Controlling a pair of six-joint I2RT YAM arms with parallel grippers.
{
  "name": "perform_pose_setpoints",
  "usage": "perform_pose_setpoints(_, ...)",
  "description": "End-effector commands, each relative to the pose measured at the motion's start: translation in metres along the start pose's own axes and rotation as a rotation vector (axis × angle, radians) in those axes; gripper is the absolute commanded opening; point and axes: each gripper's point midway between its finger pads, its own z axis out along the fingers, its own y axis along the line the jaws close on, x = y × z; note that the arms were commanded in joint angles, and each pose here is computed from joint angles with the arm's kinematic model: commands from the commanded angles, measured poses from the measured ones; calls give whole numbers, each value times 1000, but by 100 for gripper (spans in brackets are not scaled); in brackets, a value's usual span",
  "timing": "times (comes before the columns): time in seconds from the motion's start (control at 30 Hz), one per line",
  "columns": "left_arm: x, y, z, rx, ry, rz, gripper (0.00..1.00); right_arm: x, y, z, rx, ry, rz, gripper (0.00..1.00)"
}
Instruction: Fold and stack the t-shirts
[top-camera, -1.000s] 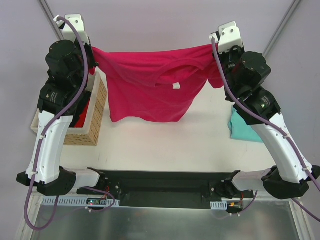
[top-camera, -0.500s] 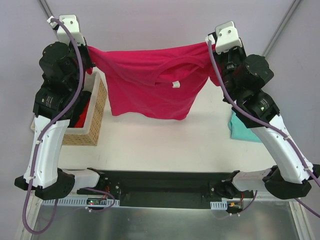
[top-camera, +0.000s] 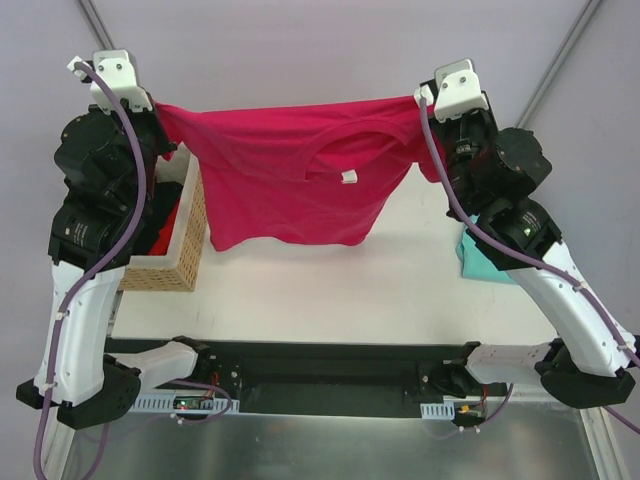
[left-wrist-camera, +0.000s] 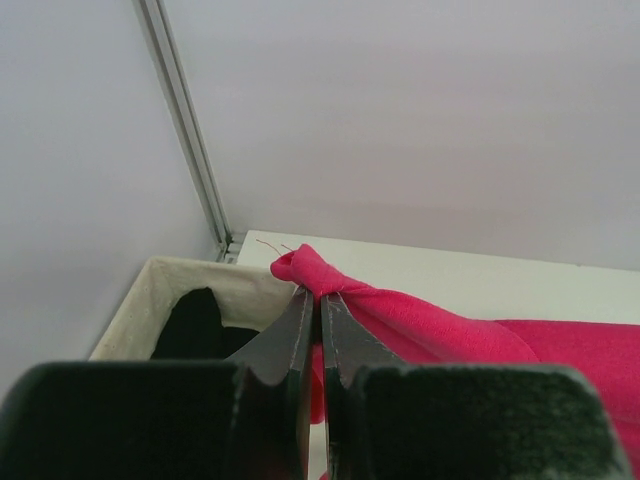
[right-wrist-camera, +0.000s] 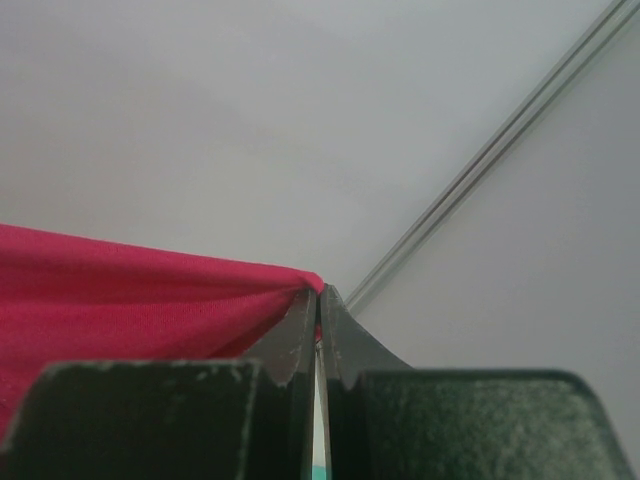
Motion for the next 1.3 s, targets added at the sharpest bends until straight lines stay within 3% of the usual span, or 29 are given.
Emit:
perform_pose_setpoints(0.0, -5, 12, -2, -49, -26, -26, 0, -5, -27, -11, 81, -7, 83, 1)
perform_pose_setpoints(0.83, 38, 11, -18, -18, 62, -19, 0, 7, -16, -28, 85, 20, 88, 1)
perform_pose_setpoints(1.27, 33, 15, -22, -26, 47, -13, 0, -2, -17, -30, 102, 4, 68, 1)
